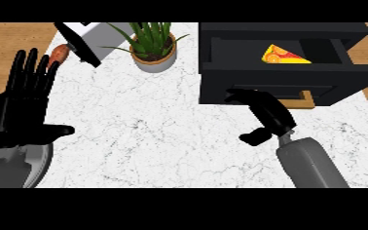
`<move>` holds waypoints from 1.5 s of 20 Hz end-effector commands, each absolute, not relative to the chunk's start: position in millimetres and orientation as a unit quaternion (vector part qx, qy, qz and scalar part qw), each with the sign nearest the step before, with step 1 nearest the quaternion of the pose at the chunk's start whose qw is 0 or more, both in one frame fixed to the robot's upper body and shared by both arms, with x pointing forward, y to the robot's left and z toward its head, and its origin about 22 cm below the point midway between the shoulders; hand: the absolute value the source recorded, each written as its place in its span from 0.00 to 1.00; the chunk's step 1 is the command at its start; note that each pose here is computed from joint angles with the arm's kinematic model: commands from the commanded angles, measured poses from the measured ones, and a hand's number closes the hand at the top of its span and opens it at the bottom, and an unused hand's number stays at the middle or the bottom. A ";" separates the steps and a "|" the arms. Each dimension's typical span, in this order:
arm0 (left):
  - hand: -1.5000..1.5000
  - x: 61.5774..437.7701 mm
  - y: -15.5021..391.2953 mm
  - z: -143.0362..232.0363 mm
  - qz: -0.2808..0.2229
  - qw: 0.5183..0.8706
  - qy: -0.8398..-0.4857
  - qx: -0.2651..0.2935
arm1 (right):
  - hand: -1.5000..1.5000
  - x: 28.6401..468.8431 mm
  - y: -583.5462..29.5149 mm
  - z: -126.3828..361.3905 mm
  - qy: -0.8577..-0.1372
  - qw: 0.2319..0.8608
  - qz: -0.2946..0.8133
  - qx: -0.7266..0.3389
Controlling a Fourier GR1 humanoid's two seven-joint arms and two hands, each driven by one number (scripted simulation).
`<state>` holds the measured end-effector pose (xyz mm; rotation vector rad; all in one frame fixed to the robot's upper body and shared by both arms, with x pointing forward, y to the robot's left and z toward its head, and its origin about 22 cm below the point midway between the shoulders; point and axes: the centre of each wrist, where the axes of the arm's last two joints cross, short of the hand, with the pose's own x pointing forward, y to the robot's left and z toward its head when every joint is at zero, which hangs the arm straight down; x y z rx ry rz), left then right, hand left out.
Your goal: Pick up the cup, place it into the drawer and close the drawer
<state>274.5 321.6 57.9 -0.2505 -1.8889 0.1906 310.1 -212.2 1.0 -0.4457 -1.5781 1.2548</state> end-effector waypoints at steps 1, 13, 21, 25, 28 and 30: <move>0.00 264.7 332.5 44.5 0.088 0.576 -0.805 -0.109 | 0.00 347.9 -209.4 2.8 -0.640 0.519 0.533 -0.191; 0.00 262.8 344.0 41.2 0.081 0.577 -0.802 -0.133 | 0.00 406.9 -223.1 -4.3 -0.640 0.560 0.503 -0.154; 0.00 273.2 339.5 44.1 0.072 0.577 -0.801 -0.143 | 0.00 423.2 -263.7 19.7 -0.632 0.558 0.508 -0.176; 0.00 274.2 341.4 38.7 0.065 0.584 -0.796 -0.146 | 0.00 437.7 -273.0 50.3 -0.637 0.566 0.496 -0.171; 0.00 274.2 340.7 41.2 0.058 0.580 -0.801 -0.136 | 0.00 428.4 -307.7 47.0 -0.636 0.566 0.495 -0.174; 0.00 268.7 342.9 47.9 0.057 0.571 -0.806 -0.142 | 0.00 426.8 -296.0 36.3 -0.633 0.572 0.490 -0.178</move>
